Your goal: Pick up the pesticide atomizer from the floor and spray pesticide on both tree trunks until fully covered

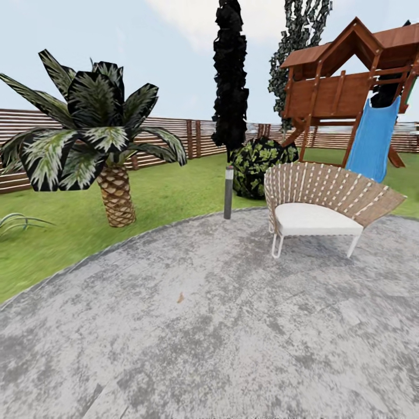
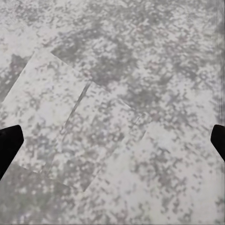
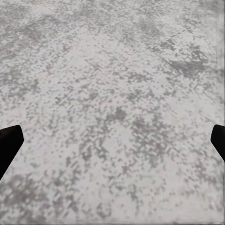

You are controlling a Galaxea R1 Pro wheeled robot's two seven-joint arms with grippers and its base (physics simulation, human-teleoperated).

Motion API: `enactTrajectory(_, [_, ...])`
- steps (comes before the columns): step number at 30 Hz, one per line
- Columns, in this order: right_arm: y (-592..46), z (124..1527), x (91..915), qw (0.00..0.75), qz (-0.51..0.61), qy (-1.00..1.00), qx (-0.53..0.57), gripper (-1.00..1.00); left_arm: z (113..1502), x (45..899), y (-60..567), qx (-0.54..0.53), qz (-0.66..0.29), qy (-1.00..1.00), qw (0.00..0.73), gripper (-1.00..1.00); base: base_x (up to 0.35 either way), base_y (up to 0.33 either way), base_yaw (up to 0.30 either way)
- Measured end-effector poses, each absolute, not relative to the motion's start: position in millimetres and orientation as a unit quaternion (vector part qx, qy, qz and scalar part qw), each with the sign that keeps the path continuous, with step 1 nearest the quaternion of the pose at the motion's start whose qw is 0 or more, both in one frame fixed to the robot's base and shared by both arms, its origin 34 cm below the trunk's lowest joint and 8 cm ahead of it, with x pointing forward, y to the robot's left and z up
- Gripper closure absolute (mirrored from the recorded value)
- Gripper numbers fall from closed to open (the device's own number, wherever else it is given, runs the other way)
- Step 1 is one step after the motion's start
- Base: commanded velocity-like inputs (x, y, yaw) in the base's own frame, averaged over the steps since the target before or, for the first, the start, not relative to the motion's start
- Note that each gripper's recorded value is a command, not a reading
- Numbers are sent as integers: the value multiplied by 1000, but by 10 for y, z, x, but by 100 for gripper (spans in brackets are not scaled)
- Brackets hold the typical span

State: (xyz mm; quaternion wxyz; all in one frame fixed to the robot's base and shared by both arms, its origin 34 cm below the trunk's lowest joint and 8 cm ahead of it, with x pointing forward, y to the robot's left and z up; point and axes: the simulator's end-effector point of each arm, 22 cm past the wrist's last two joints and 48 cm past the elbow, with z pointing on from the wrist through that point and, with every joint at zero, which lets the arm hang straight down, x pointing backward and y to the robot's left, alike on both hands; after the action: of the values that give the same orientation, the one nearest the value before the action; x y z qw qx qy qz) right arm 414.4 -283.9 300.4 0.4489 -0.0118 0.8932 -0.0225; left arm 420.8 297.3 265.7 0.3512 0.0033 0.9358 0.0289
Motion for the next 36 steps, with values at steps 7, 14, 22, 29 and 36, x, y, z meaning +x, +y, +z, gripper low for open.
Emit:
enactTrajectory(7, [-2839,2977,4120,445,-22,895,-12,-100,2628,4179,2975,4,29,937,347,-100,0,0,-186])
enactTrajectory(14, [-2834,2967,4114,444,-22,896,-12,-100,2621,4175,2972,3,29,938,346,-100,-137,132,-38])
enactTrajectory(22, [-2838,2963,4109,443,-22,896,-12,-100,2618,4173,2968,3,29,938,346,-100,-223,230,-230])
enactTrajectory(29, [-2841,2950,4096,441,-23,897,-12,-100,2600,4149,2979,3,29,939,343,-100,-127,294,-278])
enactTrajectory(36, [-2842,2932,4081,439,-23,898,-12,-100,2579,4126,3000,4,31,940,339,-100,-108,303,-273])
